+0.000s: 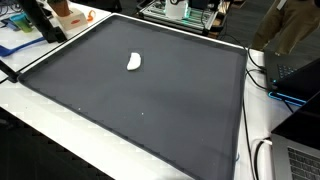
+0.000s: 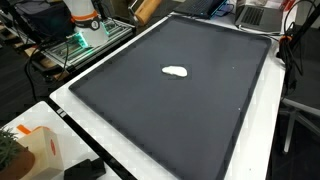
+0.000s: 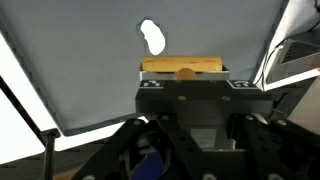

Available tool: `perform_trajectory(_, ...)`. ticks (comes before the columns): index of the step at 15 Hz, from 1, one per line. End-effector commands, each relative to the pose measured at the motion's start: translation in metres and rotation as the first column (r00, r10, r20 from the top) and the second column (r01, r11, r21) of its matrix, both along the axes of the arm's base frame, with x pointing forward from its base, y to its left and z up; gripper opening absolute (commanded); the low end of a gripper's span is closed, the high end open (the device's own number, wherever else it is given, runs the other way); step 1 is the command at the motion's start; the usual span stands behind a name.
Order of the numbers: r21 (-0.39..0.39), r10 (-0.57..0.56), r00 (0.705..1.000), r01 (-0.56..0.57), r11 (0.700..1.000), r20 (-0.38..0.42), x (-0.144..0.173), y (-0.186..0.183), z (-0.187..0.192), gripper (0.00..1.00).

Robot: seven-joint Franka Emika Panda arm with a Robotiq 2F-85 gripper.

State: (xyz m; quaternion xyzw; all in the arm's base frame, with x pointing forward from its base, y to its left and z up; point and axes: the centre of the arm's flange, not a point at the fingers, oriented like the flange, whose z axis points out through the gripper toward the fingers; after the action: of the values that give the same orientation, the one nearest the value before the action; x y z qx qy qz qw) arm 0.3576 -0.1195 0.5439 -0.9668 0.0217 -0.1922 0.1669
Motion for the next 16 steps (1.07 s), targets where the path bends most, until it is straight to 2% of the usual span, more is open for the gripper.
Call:
perform_trajectory(1,0.003,0.008,1.000,-0.008,1.000,0.009,-0.007,0.004,0.000,0.47)
perform_trajectory(2,0.004,0.012,1.000,-0.012,1.000,0.016,-0.011,0.007,0.000,0.47)
perform_trajectory(3,0.005,0.012,1.000,-0.012,1.000,0.021,-0.014,0.008,0.000,0.22)
perform_trajectory(4,-0.043,-0.009,0.998,0.011,0.999,0.054,-0.016,0.014,0.000,0.22)
perform_trajectory(6,-0.083,0.021,0.997,-0.014,0.996,0.078,-0.018,0.027,0.001,0.22)
perform_trajectory(9,-0.135,0.102,0.995,-0.099,0.986,0.017,-0.016,0.044,-0.009,0.22)
perform_trajectory(12,-0.195,0.102,0.994,-0.094,0.976,0.031,-0.012,0.065,-0.027,0.22)
perform_trajectory(13,-0.206,0.089,0.995,-0.078,0.975,0.047,-0.010,0.071,-0.032,0.22)
perform_trajectory(14,-0.177,0.112,0.994,-0.108,0.978,0.014,-0.004,0.057,-0.023,0.22)
perform_trajectory(15,-0.182,0.115,0.993,-0.111,0.977,0.013,-0.003,0.061,-0.027,0.47)
perform_trajectory(16,-0.181,0.117,0.993,-0.113,0.977,0.009,-0.003,0.062,-0.029,0.47)
